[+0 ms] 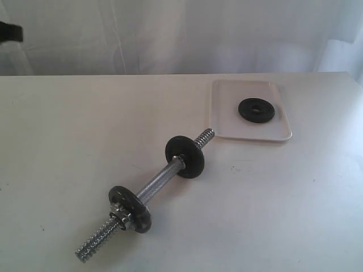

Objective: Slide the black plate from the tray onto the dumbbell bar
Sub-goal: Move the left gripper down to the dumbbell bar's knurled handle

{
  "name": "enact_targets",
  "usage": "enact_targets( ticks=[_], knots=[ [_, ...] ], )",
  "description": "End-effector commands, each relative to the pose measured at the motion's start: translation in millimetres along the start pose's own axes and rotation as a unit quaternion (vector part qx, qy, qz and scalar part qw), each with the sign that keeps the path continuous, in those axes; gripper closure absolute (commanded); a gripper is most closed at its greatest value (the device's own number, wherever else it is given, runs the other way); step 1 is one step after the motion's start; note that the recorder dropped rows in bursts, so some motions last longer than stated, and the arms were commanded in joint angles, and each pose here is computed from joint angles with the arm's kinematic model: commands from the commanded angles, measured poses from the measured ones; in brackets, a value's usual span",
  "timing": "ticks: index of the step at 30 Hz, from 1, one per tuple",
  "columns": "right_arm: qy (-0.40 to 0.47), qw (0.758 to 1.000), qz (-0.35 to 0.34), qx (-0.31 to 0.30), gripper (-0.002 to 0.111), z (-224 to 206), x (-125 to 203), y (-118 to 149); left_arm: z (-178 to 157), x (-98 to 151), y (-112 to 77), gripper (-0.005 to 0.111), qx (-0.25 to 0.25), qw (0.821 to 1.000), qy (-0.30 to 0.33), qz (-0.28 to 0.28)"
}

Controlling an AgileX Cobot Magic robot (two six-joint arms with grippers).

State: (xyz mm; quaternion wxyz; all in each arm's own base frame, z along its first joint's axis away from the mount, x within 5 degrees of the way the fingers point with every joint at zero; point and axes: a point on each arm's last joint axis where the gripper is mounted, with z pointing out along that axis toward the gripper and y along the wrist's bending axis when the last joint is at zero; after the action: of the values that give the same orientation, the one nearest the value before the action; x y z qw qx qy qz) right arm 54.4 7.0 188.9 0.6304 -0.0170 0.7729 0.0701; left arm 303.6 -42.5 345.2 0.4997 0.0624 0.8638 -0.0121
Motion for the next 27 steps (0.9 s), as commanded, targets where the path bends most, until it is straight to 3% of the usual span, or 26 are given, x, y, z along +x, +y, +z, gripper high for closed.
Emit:
enact_targets(
  ticks=[1, 3, 4, 7, 9, 11, 14, 19, 23, 27],
  knots=[
    [0.000, 1.000, 0.002, 0.000, 0.108, 0, 1, 0, 55, 14, -33.3, 0.107, 0.053, 0.982, 0.158, 0.094],
    [0.000, 1.000, 0.002, 0.000, 0.108, 0, 1, 0, 73, 19, -54.6, 0.107, 0.103, 0.966, 0.205, 0.118],
    [0.000, 1.000, 0.002, 0.000, 0.108, 0, 1, 0, 83, 25, -67.5, 0.107, 0.137, 0.951, 0.238, 0.139],
    [0.000, 1.000, 0.002, 0.000, 0.108, 0, 1, 0, 105, 35, -129.0, 0.107, 0.272, 0.891, 0.312, 0.186],
    [0.000, 1.000, 0.002, 0.000, 0.108, 0, 1, 0, 109, 42, -160.1, 0.107, 0.297, 0.867, 0.332, 0.223],
    [0.000, 1.000, 0.002, 0.000, 0.108, 0, 1, 0, 109, 49, -186.0, 0.107, 0.309, 0.852, 0.335, 0.256],
    [0.000, 1.000, 0.002, 0.000, 0.108, 0, 1, 0, 105, 55, -206.3, 0.107, 0.325, 0.842, 0.334, 0.271],
    [0.000, 1.000, 0.002, 0.000, 0.108, 0, 1, 0, 102, 56, -211.5, 0.106, 0.330, 0.840, 0.336, 0.270],
    [0.000, 1.000, 0.002, 0.000, 0.108, 0, 1, 0, 99, 57, -217.3, 0.074, 0.337, 0.836, 0.336, 0.272],
    [0.000, 1.000, 0.002, 0.000, 0.108, 0, 1, 0, 95, 60, -221.4, 0.011, 0.353, 0.825, 0.346, 0.274]
  ],
)
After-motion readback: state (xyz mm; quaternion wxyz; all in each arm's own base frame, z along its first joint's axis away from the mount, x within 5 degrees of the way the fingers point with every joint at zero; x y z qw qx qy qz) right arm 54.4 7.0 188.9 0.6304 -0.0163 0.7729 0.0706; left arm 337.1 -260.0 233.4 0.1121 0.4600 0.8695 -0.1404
